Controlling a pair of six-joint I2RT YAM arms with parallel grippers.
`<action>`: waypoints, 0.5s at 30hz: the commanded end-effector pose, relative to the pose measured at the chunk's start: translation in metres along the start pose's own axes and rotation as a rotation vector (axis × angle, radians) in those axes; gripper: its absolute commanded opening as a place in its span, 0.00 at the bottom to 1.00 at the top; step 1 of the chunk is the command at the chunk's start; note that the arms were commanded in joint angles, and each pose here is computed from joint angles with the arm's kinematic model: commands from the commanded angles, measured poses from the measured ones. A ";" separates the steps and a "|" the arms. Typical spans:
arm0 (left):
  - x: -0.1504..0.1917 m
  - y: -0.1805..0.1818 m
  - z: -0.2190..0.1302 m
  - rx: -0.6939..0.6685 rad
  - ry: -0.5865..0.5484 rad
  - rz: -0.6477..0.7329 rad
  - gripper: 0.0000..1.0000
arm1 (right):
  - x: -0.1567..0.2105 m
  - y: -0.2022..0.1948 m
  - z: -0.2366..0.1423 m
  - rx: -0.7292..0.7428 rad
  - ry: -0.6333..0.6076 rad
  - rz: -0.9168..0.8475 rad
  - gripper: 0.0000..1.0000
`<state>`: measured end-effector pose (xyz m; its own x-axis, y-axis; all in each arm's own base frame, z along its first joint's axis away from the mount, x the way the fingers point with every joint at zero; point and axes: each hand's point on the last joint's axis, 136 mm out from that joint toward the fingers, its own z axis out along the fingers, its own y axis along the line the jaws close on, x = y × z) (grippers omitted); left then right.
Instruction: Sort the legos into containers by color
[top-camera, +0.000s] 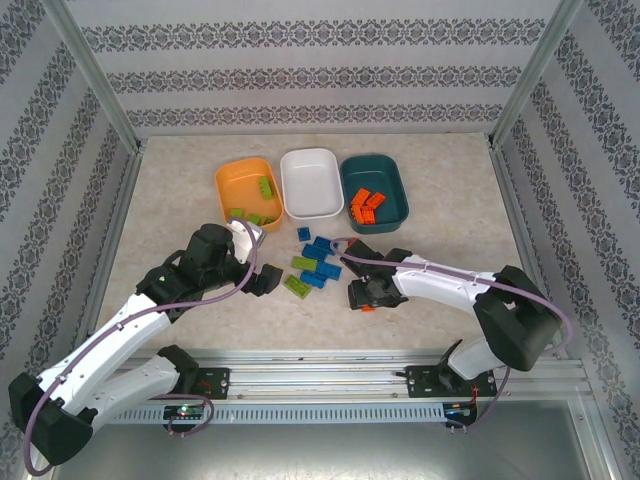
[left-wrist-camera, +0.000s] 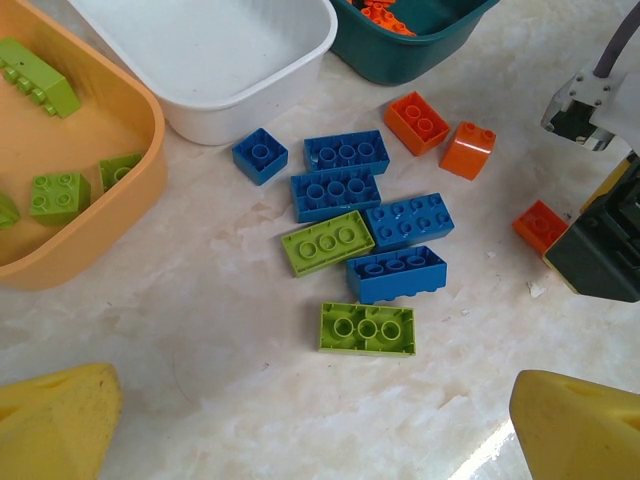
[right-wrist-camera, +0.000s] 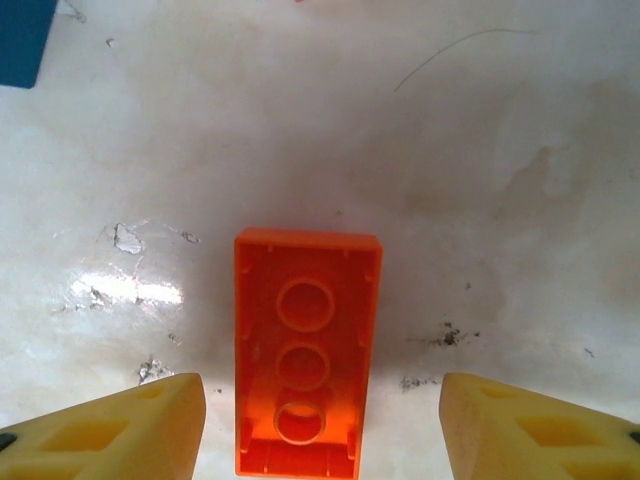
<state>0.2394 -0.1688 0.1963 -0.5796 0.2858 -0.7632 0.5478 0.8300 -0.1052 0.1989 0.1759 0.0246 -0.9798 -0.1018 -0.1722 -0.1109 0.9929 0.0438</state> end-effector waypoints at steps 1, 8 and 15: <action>-0.012 0.002 -0.009 -0.010 -0.035 0.002 1.00 | 0.000 0.002 0.009 0.011 -0.007 0.008 0.60; -0.012 0.002 -0.009 -0.011 -0.036 0.002 1.00 | 0.004 0.002 0.021 0.019 0.016 0.005 0.49; -0.012 0.002 -0.009 -0.011 -0.035 0.002 1.00 | 0.003 0.002 0.024 0.023 0.007 0.013 0.38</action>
<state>0.2390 -0.1685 0.1962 -0.5803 0.2863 -0.7624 0.5475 0.8302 -0.1049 0.2032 0.1792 0.0107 -0.9810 -0.0876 -0.1732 -0.0942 0.9951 0.0306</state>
